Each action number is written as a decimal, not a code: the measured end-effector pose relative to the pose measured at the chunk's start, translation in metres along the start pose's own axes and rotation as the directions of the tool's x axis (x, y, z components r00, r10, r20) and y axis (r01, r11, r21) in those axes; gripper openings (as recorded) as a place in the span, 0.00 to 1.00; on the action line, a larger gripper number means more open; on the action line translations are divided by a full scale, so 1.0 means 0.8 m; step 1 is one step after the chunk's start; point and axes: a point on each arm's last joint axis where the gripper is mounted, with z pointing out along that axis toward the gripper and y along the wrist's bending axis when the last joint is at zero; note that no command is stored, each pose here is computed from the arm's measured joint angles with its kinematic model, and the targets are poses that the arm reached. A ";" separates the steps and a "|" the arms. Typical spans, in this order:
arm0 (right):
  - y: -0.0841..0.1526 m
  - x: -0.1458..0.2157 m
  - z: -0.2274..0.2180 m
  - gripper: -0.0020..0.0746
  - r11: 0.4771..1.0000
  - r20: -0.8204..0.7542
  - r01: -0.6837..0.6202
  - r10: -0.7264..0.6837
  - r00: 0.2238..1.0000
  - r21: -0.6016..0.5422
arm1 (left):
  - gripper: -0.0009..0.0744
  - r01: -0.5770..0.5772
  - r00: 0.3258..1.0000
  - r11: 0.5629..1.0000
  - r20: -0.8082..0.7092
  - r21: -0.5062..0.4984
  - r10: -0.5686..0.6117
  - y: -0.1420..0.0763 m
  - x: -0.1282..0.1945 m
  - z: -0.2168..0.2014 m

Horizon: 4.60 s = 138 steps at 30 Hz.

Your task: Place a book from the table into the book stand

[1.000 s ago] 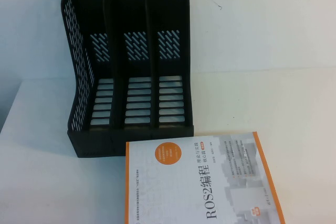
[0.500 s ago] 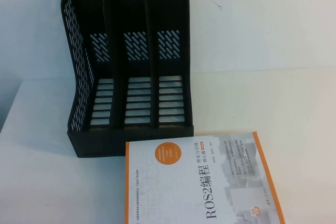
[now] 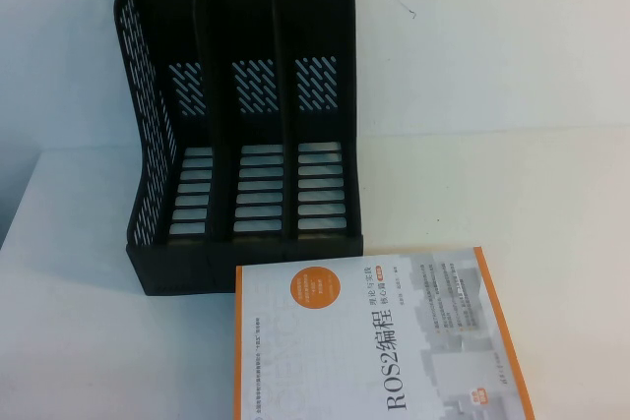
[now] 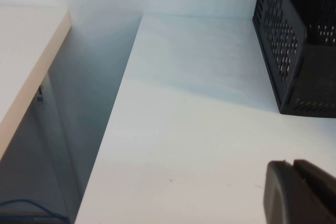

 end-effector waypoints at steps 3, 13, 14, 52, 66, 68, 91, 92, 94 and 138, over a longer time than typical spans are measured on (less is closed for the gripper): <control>0.000 0.000 0.000 0.03 1.000 0.000 0.002 -0.002 1.000 0.001 | 0.01 0.000 1.000 1.000 0.000 0.000 0.000 0.000 0.000 0.000; 0.000 0.000 0.000 0.03 1.000 0.000 0.002 -0.002 1.000 0.001 | 0.01 0.000 1.000 1.000 0.000 0.000 0.000 0.000 0.000 0.000; 0.000 0.000 0.000 0.03 1.000 0.000 0.002 -0.002 1.000 0.001 | 0.01 0.000 1.000 1.000 0.000 0.000 0.000 0.000 0.000 0.000; 0.000 -0.001 0.000 0.03 1.000 0.015 0.000 0.000 1.000 0.000 | 0.01 -0.161 0.971 0.987 0.177 -0.028 0.163 0.000 -0.020 -0.002; 0.003 -0.083 -0.037 0.03 1.000 0.752 0.012 0.012 0.660 -0.026 | 0.01 -0.204 0.661 0.979 0.741 0.027 0.118 -0.019 -0.082 -0.037; 0.003 -0.092 -0.049 0.03 0.999 0.831 0.014 0.017 0.556 -0.030 | 0.01 -0.214 0.593 0.976 0.799 0.032 0.104 -0.022 -0.088 -0.045; 0.009 -0.132 -0.070 0.03 0.998 0.600 -0.024 0.054 0.798 -0.057 | 0.01 -0.040 0.941 0.999 0.337 0.015 0.032 -0.017 -0.148 -0.064; 0.010 -0.132 -0.072 0.03 0.999 0.555 -0.005 0.030 0.832 -0.048 | 0.01 -0.037 0.954 0.999 0.299 0.011 0.032 -0.016 -0.146 -0.059; 0.012 -0.131 -0.073 0.03 0.999 0.434 0.041 -0.024 0.900 -0.031 | 0.01 -0.034 0.968 0.999 0.249 0.008 0.031 -0.016 -0.142 -0.050; 0.036 -0.093 0.017 0.03 0.969 -0.406 -0.155 0.064 0.912 -0.195 | 0.01 0.311 0.679 0.820 -0.717 0.480 0.162 -0.105 -0.105 0.151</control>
